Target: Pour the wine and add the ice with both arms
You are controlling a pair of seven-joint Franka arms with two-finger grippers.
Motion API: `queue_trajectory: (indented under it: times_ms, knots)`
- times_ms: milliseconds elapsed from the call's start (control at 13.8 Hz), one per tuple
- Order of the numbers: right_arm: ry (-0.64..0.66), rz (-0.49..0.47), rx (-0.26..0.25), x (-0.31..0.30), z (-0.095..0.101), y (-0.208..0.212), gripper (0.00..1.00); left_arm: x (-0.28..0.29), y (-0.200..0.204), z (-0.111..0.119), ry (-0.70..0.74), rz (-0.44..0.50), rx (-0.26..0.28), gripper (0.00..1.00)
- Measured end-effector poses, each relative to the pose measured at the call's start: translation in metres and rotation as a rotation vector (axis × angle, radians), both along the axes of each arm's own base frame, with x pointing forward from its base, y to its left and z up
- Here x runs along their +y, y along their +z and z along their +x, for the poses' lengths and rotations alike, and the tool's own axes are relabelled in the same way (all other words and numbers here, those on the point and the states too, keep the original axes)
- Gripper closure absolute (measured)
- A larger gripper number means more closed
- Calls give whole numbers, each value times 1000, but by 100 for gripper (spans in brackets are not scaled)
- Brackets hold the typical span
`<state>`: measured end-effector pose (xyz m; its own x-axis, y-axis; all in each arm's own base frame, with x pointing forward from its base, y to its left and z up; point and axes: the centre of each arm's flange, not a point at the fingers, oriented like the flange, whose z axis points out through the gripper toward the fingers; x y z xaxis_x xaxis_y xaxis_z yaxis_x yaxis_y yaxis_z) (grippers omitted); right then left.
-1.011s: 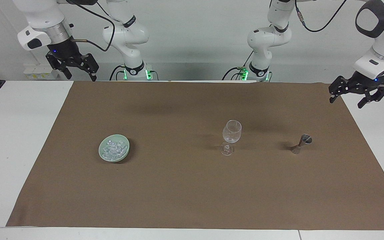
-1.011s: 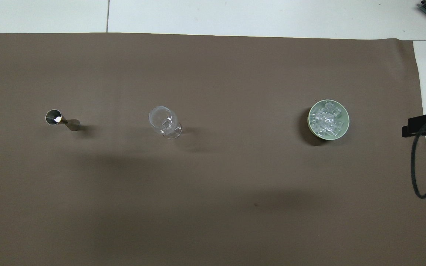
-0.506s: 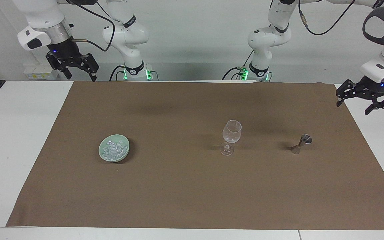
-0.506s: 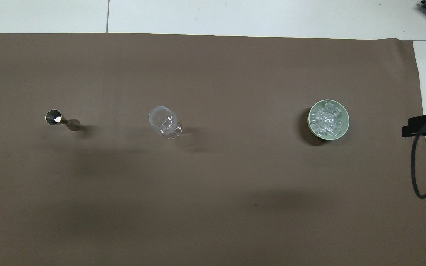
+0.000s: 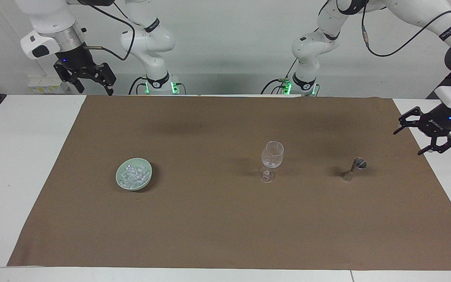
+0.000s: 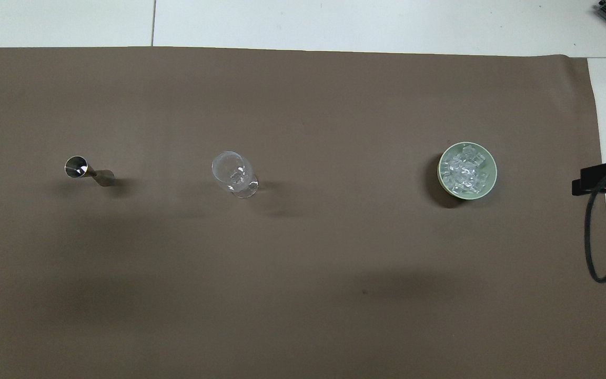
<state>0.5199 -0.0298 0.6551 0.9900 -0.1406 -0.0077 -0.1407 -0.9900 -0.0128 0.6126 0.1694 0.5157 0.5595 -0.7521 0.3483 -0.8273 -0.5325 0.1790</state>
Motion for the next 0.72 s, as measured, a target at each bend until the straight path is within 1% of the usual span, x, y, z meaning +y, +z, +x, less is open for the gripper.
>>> queue_trajectory:
  times_ms: [144, 217, 361, 578, 722]
  knots:
    - [0, 0, 0, 0, 0, 0, 0, 21, -22, -1, -56, -93, -37, 0]
    - [0, 0, 0, 0, 0, 0, 0, 30, -35, -2, -86, -131, -48, 0]
    - [0, 0, 0, 0, 0, 0, 0, 39, -63, -4, -136, -235, -44, 0]
    - [0, 0, 0, 0, 0, 0, 0, 32, -88, -1, -210, -357, -70, 0]
    - [0, 0, 0, 0, 0, 0, 0, 25, -111, 1, -251, -438, -63, 0]
